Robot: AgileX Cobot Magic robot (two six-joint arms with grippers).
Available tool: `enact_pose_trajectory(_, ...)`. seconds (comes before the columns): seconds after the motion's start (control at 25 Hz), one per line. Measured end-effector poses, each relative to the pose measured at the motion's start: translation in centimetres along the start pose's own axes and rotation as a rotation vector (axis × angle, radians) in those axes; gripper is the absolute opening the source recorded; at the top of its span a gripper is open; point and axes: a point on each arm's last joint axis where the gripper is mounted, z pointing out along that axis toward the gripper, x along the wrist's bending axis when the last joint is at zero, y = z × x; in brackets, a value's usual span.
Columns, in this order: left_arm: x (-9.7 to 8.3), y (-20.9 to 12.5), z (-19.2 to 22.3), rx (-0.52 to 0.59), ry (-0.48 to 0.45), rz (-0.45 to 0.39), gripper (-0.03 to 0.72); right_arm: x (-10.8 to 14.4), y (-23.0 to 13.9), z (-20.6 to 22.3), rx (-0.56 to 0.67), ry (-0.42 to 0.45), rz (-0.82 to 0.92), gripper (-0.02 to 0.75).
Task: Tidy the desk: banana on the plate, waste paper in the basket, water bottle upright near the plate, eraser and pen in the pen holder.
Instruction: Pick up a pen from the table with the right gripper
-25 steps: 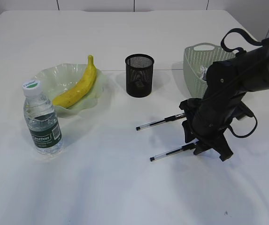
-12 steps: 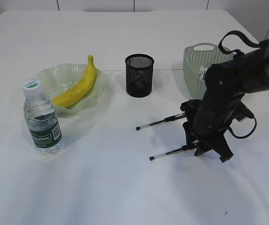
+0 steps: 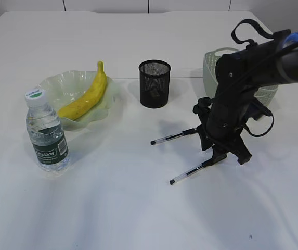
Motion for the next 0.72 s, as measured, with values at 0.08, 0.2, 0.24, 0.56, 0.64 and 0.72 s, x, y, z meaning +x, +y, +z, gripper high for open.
enact_pose_trajectory(0.08,0.0,-0.02,0.0,0.002,0.0,0.0,0.538,0.07,0.02,-0.04,0.001,-0.02,-0.011,0.282)
enact_pose_trajectory(0.2,0.01,-0.02,0.0,0.002,0.001,0.003,0.538,-0.23,0.0,-0.1,0.005,-0.066,-0.025,0.282)
enact_pose_trajectory(0.24,0.02,-0.02,0.0,0.002,0.002,0.004,0.538,-0.47,-0.01,-0.12,0.008,-0.092,-0.03,0.281)
enact_pose_trajectory(0.56,0.02,-0.05,0.0,0.005,0.002,0.004,0.538,-0.67,-0.03,-0.18,0.011,-0.117,-0.036,0.282)
enact_pose_trajectory(0.64,0.03,-0.17,0.0,0.019,0.004,0.004,0.538,-0.55,-0.02,-0.17,0.009,-0.104,-0.039,0.282)
enact_pose_trajectory(0.72,0.05,-0.3,-0.01,0.033,0.006,0.004,0.538,-0.39,0.0,-0.16,0.008,-0.086,-0.041,0.281)
